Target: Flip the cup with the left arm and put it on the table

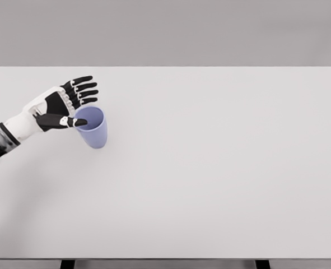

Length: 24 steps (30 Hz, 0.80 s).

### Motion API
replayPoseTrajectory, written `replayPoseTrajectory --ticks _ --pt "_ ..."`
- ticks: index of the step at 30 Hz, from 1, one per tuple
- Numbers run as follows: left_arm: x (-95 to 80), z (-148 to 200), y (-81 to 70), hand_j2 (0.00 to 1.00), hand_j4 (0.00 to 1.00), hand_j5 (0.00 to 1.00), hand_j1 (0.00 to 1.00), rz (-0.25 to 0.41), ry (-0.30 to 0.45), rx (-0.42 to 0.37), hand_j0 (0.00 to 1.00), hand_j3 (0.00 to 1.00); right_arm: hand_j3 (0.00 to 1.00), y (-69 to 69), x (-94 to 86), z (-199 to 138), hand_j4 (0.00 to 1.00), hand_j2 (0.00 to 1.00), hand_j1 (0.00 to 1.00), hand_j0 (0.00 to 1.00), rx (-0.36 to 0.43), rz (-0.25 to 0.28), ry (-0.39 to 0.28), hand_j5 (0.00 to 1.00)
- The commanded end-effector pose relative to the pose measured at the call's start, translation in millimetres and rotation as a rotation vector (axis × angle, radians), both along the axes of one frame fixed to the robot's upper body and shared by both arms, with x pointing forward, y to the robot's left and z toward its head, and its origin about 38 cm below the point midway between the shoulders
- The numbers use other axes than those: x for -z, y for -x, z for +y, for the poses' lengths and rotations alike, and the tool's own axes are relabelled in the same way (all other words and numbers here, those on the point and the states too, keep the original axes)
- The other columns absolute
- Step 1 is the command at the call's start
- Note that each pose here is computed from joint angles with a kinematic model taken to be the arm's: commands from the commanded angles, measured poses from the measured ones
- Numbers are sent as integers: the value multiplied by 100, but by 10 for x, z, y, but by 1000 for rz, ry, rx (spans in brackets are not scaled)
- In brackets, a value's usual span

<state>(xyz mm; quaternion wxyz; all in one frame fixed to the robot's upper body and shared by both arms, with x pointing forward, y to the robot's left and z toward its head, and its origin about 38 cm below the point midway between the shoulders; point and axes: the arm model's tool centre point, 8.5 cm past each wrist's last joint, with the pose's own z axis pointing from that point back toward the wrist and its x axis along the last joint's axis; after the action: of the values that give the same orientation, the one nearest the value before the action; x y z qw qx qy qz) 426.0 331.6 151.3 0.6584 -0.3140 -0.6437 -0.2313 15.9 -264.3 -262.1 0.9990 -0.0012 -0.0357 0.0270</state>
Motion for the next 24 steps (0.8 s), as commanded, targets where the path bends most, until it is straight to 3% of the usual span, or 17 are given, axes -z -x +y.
replayPoseTrajectory --ticks 1,10,14,18,19,21,22,23,24 --pt "-83 66 9 96 96 96 96 -15 -8 -3 96 96 100 1 0 0 100 100 100 100 0 1 0 100" --pt "-395 107 50 97 97 97 97 -84 -40 27 97 97 100 1 0 0 100 100 100 100 0 1 0 100" --pt "-560 85 17 98 98 98 98 -153 -39 35 98 98 100 1 0 0 100 100 100 100 0 1 0 100" --pt "-661 150 -2 100 100 100 100 -182 -94 34 100 100 100 1 0 0 100 100 100 100 0 1 0 100" --pt "-702 147 -23 100 100 100 100 -206 -147 40 100 100 100 1 0 0 100 100 100 100 0 1 0 100" --pt "-805 316 -43 100 100 100 100 -282 -419 43 100 100 100 -1 0 0 100 100 100 100 0 -1 0 100" --pt "-862 380 -41 100 100 100 100 -311 -483 42 100 100 100 1 0 0 100 100 100 100 0 1 0 100" --pt "-903 469 -11 100 100 100 100 -373 -570 50 100 100 100 1 0 0 100 100 100 100 0 1 0 100" --pt "-867 493 10 100 100 100 100 -459 -732 90 100 100 100 1 0 0 100 100 100 100 0 1 0 100"
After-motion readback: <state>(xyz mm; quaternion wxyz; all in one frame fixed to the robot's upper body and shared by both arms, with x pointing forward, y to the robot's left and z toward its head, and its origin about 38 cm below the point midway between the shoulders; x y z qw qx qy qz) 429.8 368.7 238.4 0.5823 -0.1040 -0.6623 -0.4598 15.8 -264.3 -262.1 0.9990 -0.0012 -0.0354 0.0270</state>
